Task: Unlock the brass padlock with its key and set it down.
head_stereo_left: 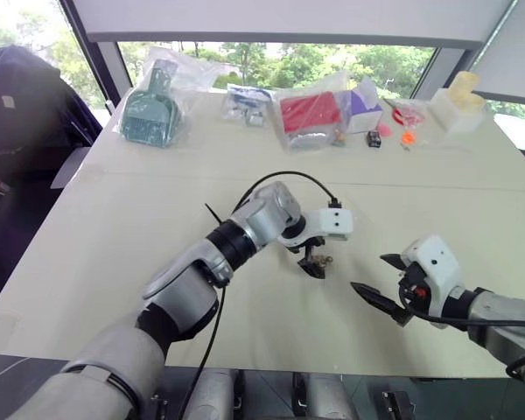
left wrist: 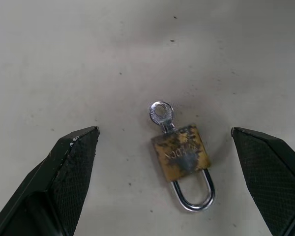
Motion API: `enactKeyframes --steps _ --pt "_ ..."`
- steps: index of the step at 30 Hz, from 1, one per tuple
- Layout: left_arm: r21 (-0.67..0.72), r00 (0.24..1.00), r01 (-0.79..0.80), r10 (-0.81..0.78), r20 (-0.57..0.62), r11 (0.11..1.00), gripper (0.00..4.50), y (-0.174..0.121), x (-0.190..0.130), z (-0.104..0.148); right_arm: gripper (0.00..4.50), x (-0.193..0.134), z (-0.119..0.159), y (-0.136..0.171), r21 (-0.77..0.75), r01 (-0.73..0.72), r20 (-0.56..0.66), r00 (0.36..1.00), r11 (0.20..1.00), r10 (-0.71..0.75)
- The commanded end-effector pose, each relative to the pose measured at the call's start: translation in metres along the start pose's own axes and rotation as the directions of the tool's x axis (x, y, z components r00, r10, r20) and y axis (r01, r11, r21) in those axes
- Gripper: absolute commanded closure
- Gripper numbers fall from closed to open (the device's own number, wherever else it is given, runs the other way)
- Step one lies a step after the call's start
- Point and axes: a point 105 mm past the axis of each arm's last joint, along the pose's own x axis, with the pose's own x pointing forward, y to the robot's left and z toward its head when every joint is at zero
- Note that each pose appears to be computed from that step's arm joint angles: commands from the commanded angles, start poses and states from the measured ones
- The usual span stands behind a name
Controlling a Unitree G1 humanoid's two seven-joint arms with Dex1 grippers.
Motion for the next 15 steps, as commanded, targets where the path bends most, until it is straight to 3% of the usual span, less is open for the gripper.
enactKeyframes --steps 1,6,14,15 --pt "-0.012 0.994 0.029 -0.030 -0.109 1.000 1.30 -0.007 0.011 -0.028 0.00 -0.002 0.009 0.000 -0.017 0.018 0.033 0.999 1.000 -0.017" --pt "0.031 0.987 0.023 -0.017 -0.158 0.999 3.72 -0.007 0.004 -0.041 0.00 -0.001 0.010 -0.004 -0.019 0.031 0.039 0.999 0.999 -0.031" --pt "0.039 0.987 0.044 -0.037 -0.154 0.998 3.80 -0.018 -0.001 -0.054 0.00 0.005 0.010 -0.008 -0.017 0.028 0.039 0.999 0.999 -0.027" --pt "0.043 0.987 0.043 -0.036 -0.156 0.998 3.30 -0.018 -0.001 -0.055 0.00 0.006 0.010 -0.008 -0.017 0.027 0.039 0.999 0.999 -0.027"
